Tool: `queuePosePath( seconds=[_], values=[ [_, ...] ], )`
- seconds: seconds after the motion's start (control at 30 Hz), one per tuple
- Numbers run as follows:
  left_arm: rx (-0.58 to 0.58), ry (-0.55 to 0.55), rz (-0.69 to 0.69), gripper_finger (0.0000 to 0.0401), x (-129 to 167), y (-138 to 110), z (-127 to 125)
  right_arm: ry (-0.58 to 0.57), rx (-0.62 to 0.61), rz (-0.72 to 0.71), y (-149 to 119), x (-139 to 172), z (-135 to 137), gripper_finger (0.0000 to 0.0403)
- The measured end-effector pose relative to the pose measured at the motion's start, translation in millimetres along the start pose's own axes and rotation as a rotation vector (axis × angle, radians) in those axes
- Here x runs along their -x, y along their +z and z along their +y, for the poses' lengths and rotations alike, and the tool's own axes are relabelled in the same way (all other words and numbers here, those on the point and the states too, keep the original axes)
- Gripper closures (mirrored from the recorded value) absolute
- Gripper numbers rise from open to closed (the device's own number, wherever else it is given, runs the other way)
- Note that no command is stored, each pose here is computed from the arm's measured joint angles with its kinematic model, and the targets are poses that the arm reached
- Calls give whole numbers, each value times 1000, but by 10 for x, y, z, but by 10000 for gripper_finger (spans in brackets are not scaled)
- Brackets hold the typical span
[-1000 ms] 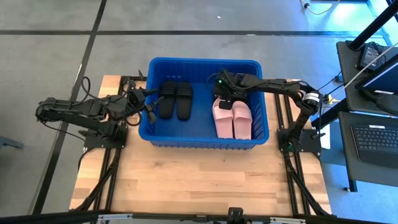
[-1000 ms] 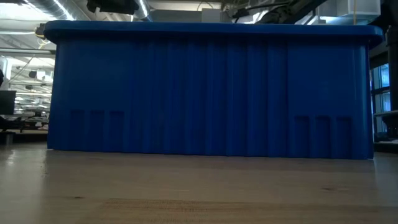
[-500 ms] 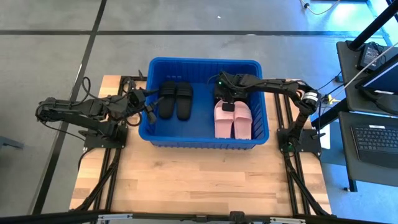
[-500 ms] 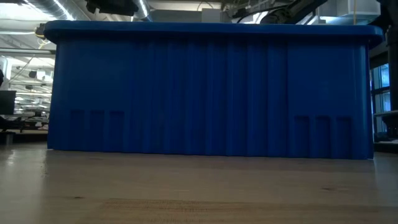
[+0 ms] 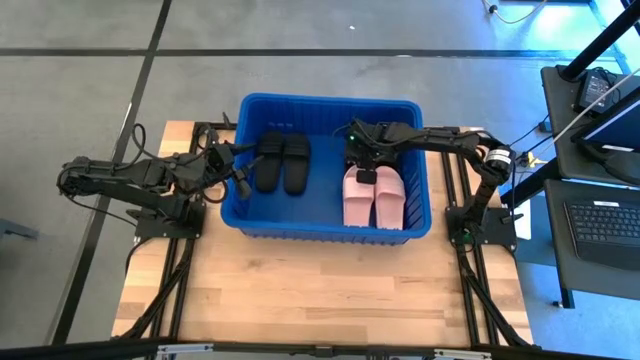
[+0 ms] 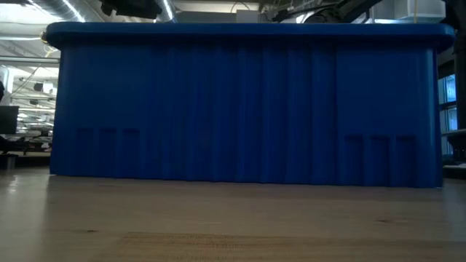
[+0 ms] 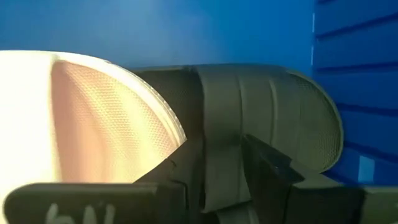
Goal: Pick and place slides into bin
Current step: Put the pink slide into the blue bin, then return to Home Position
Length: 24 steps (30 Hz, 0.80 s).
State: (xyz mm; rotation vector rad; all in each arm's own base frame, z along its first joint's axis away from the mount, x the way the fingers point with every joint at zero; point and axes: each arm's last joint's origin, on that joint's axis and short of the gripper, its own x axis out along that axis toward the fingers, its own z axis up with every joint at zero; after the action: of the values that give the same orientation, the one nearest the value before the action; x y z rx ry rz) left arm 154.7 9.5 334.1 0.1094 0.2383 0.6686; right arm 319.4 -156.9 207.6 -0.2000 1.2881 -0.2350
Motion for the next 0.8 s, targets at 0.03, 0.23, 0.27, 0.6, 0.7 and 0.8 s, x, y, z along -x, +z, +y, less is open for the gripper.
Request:
queuePosePath(
  seconds=[0.03,0.23,0.27,0.6,0.7,0.8],
  values=[
    [0,0,0,230,0,0,0,4,0,1,-3,-1,2,290],
    [0,0,0,230,0,0,0,10,-24,-5,32,143,-32,289],
    [0,0,0,230,0,0,0,8,-26,-13,50,189,-47,289],
    [0,0,0,230,0,0,0,3,-75,-31,163,540,-160,289],
    [-1,0,0,230,0,0,0,0,-76,-38,170,541,-164,289],
    [-1,0,0,230,0,0,0,1,-59,-40,140,456,-135,289]
  ],
)
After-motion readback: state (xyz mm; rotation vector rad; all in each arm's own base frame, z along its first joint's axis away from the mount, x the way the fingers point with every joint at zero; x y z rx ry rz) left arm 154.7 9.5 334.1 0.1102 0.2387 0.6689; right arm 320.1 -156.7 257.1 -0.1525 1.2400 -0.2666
